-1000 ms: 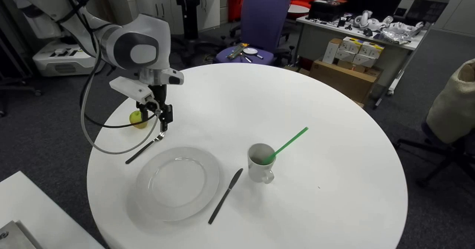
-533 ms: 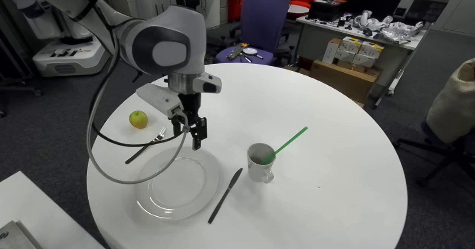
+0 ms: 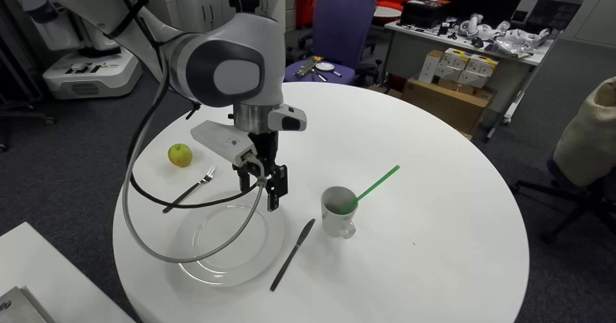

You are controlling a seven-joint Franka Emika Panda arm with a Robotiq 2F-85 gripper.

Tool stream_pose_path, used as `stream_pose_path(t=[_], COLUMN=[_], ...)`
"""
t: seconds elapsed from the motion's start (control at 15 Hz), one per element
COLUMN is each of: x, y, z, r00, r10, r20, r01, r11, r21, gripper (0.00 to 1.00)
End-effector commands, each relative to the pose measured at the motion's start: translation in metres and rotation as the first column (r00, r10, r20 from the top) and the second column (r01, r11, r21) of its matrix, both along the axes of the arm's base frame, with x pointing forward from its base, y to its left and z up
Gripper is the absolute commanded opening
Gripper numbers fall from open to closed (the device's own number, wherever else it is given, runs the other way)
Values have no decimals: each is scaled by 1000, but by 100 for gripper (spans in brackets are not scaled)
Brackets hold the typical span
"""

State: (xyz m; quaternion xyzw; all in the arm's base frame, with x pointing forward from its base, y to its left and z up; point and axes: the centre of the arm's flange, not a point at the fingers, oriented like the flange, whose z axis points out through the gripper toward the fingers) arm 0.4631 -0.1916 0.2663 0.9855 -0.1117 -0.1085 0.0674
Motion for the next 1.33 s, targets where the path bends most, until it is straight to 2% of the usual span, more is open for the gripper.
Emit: stream_pose_path(t=[0.0, 0.27, 0.8, 1.13, 1.27], x=[1, 0, 0, 10, 14], y=[2, 0, -48, -80, -90], z=[0, 0, 0, -10, -18], r00=[1000, 1000, 997, 996, 986], r10=[3, -1, -77, 47, 123], r20=[0, 0, 6, -76, -116], r01=[-3, 1, 77, -49, -124], r11=[1000, 1000, 997, 998, 992], r21=[0, 0, 2, -25, -7], gripper=[100, 100, 100, 100, 73])
